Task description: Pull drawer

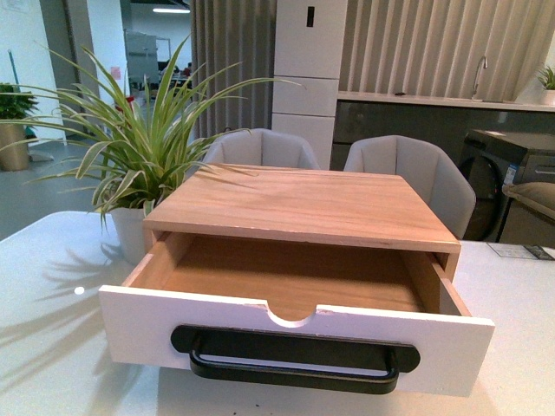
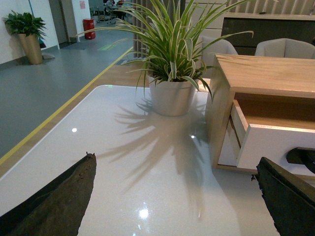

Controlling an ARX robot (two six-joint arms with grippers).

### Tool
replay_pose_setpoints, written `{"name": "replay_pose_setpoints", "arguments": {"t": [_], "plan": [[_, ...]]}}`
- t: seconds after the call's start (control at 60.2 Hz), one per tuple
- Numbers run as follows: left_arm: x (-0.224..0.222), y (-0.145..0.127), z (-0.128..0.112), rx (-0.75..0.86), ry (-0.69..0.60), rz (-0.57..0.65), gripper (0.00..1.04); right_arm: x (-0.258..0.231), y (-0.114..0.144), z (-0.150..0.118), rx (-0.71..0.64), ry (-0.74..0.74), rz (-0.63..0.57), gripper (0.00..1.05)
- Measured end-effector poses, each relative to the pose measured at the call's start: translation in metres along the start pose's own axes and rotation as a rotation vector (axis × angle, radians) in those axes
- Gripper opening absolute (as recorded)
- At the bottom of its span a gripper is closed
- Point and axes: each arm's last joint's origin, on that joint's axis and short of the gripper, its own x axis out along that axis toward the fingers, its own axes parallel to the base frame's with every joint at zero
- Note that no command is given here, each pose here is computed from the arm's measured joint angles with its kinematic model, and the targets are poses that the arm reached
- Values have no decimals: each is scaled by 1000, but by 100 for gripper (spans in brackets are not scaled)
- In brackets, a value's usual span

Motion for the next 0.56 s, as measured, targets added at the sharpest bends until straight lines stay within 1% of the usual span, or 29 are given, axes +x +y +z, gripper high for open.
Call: {"name": "replay_pose_setpoints", "arguments": {"t": [0.564], "plan": [[0,0,0,0,0,0,97,0,0,0,0,0,0,96]]}}
